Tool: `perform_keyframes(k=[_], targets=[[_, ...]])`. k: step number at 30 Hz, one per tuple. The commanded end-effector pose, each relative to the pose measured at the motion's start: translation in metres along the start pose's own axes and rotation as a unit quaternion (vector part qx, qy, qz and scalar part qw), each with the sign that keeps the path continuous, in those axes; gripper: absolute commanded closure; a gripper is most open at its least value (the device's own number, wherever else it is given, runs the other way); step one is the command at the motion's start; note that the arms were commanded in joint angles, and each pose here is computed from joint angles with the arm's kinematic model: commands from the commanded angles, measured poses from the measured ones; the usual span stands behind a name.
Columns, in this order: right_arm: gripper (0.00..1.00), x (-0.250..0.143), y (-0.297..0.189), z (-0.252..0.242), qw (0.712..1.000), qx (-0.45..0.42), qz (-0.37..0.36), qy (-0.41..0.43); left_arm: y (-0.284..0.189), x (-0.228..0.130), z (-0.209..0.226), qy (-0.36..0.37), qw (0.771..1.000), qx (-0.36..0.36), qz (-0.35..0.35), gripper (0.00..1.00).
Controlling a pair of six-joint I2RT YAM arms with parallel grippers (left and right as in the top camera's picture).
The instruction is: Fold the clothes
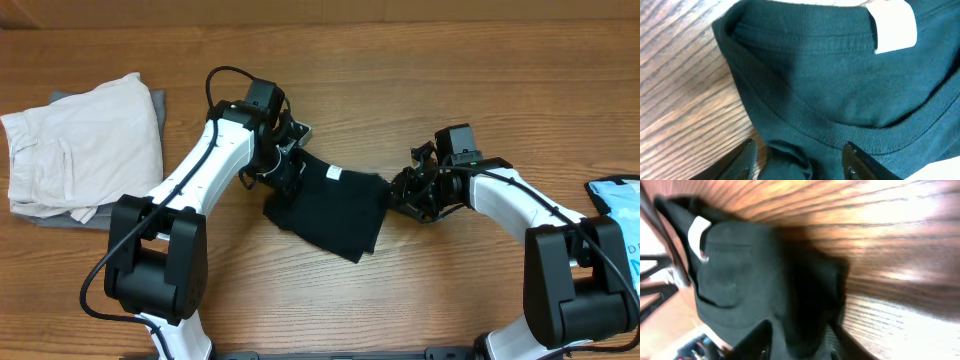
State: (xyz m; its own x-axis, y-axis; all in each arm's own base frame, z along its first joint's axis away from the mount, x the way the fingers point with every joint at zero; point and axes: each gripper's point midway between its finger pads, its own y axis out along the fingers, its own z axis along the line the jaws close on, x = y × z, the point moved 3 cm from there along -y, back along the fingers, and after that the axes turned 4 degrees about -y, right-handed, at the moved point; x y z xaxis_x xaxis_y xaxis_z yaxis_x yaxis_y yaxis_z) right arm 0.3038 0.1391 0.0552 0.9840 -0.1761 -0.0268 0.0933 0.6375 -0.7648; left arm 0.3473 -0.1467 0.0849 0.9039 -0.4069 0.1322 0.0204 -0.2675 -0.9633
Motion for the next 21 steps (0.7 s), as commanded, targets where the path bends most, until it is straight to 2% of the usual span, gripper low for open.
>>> perform_keyframes(k=[1,5,7,12,14,16,21], targets=[[0.57,0.005,-0.011,0.008,0.999,0.01,-0.011,-0.04,-0.006,0.002,0.006,-0.007,1.0,0.016,-0.002,0.41],[0.6,-0.006,-0.017,-0.006,1.0,-0.003,0.016,0.005,-0.009,-0.001,0.019,-0.026,1.0,0.015,-0.003,0.41],[0.68,-0.015,-0.019,-0.007,0.999,-0.001,0.035,0.018,-0.01,-0.001,0.025,-0.033,0.999,0.011,-0.006,0.41],[0.68,-0.034,-0.01,0.004,0.997,0.023,0.074,-0.01,0.003,0.002,0.016,-0.004,0.998,-0.062,-0.014,0.4],[0.68,-0.04,-0.002,0.008,0.996,0.024,0.078,-0.023,0.015,0.001,0.019,-0.007,0.998,-0.065,-0.006,0.4],[0.68,-0.043,0.004,0.013,0.996,0.029,0.081,-0.038,0.029,0.002,0.017,-0.009,0.997,-0.082,0.001,0.45],[0.69,-0.049,0.014,0.026,0.995,0.03,0.087,-0.032,0.05,0.008,0.006,-0.014,0.988,-0.152,-0.004,0.69]])
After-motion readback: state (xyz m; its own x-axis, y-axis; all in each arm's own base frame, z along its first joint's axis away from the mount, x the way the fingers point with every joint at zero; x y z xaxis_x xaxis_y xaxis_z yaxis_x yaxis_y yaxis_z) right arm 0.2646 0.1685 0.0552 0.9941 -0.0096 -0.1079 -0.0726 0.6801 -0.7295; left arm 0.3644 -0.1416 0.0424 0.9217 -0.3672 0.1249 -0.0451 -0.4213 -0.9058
